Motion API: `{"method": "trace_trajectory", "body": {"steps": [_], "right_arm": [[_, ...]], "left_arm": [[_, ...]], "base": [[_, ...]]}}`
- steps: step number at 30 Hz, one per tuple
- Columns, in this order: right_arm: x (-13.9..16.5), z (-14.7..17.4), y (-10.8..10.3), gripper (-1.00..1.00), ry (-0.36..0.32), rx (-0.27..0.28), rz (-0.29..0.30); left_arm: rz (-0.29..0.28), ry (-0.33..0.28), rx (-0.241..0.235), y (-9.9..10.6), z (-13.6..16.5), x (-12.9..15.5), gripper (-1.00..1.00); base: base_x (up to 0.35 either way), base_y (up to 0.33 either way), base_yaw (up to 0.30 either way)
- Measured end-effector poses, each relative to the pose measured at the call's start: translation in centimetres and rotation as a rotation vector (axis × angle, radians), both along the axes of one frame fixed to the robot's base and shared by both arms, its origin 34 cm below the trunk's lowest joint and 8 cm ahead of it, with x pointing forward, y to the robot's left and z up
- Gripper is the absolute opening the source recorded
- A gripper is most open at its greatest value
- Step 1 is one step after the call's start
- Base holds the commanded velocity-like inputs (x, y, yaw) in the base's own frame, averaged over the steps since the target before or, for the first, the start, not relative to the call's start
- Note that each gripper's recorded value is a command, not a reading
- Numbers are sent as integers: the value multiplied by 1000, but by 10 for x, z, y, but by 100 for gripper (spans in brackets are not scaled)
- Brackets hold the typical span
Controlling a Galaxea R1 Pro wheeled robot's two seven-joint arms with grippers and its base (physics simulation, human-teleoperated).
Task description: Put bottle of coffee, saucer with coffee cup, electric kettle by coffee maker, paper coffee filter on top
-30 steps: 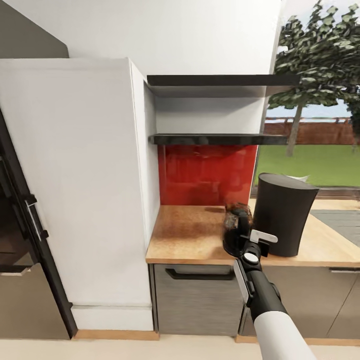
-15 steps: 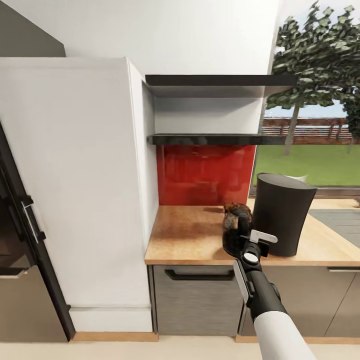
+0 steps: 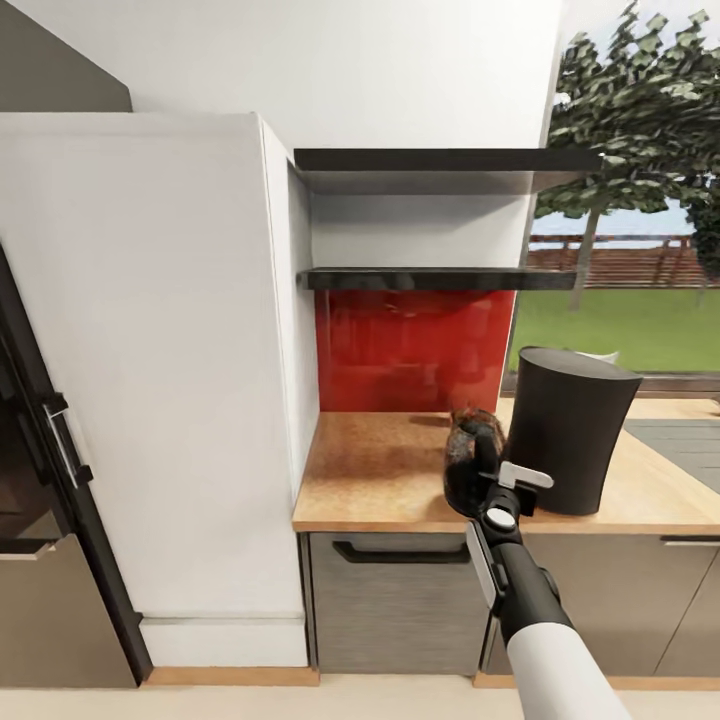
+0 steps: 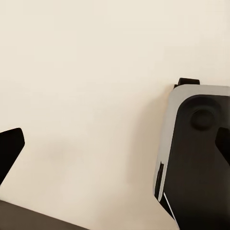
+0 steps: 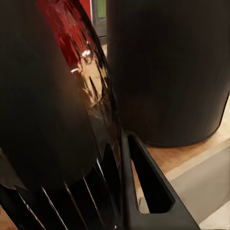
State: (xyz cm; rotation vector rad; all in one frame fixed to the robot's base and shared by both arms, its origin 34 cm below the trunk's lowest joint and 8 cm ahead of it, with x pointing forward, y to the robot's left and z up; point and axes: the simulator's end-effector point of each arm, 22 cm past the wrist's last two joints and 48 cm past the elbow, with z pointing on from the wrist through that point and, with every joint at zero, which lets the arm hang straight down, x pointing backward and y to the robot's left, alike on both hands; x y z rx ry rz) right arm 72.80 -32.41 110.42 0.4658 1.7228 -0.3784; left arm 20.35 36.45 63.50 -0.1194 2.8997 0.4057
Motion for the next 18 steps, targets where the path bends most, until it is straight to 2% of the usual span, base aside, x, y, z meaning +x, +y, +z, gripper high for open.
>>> {"method": "trace_trajectory", "body": {"steps": [4,17,18], "right_arm": [[2,-1,3,-100,-43,-8,2],[2,-1,3,-100,-48,-7,2],[2,-1,3,100,-49,-7,2]], "left_arm": [[0,0,0,0,0,0,100],[0,0,0,0,0,0,100],[0,0,0,0,0,0,100]], "base": [[1,2,0],[0,0,0],[0,0,0]]}}
